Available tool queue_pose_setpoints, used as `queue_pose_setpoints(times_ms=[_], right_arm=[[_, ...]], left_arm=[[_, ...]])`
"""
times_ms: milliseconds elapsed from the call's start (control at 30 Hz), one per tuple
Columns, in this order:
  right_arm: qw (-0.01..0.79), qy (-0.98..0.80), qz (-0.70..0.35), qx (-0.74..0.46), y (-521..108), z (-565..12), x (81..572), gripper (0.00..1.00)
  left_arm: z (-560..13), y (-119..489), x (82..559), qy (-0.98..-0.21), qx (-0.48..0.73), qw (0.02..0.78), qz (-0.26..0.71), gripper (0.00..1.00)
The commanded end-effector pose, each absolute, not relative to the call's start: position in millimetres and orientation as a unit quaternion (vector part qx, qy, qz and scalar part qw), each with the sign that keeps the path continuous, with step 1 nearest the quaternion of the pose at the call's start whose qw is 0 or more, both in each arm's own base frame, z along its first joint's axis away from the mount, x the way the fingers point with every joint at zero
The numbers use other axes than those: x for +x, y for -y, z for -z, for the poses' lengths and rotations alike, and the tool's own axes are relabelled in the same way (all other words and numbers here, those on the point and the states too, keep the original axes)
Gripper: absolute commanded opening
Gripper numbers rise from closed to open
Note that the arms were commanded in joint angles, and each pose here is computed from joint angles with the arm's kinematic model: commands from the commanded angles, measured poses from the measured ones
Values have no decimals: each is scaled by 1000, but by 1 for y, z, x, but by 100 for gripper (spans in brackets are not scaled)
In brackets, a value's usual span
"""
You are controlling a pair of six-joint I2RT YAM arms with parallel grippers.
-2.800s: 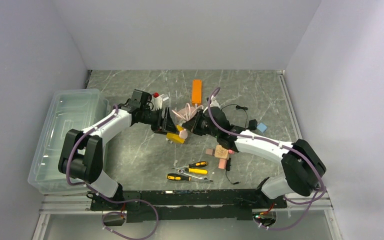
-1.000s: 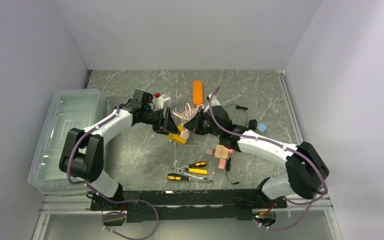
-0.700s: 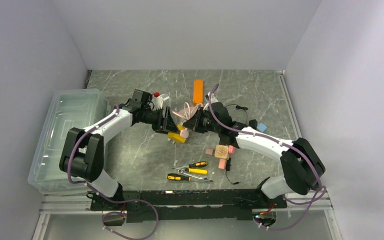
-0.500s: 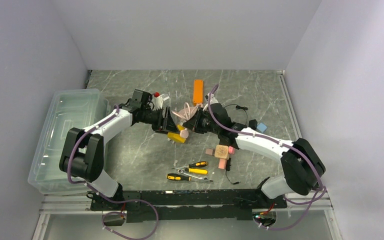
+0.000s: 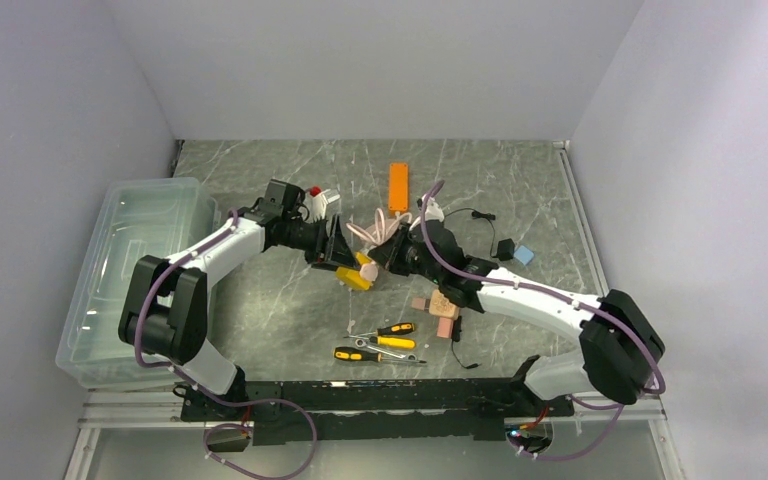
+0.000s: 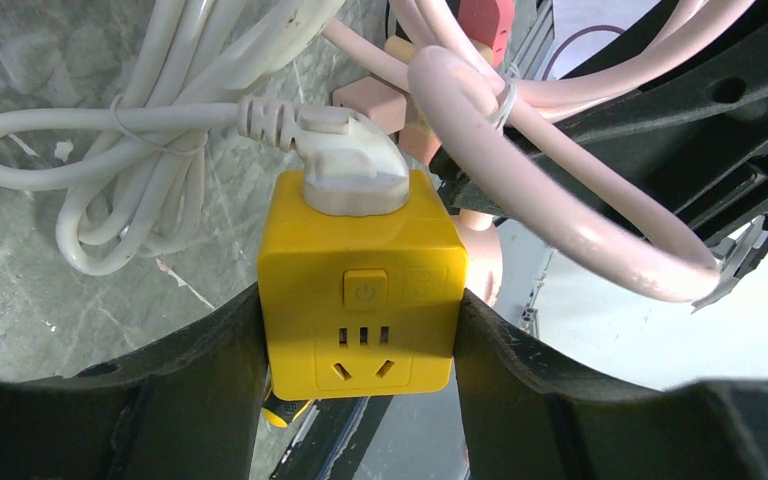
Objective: Pull the plug off the socket
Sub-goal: Remove the plug from the socket.
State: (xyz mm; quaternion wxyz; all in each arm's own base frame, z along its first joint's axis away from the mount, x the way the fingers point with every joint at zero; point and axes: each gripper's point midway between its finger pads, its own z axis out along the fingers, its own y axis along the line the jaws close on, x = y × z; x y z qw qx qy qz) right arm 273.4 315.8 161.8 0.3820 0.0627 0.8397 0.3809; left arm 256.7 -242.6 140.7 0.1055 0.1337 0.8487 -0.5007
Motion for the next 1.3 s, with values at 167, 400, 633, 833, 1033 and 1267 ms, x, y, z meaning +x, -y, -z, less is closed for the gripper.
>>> queue_pose_setpoints(times_ms=[167,400,633,833,1033,1267], right_arm=[[360,-854,-371,64,-289,-159,304,0],[344,-852,-390,65,-296,-155,308,0],[360,-844,-393,61,-294,-158,299,0],[397,-841,-366,36,-298,-162,280,0],[401,-847,-346,40,-291,-157,271,0],[374,-851,-365,49,-288,-162,288,0]], left_arm=[[-156,238,271,-854,197,200,438,0],[-147,234,272,-871,193,196,406,0],[-140,220,287,-876,121,175,432,0],[-135,211,294,-874,79,162,451,0],[-136,211,295,-871,82,165,455,0],[-148,221,287,-862,140,193,447,0]])
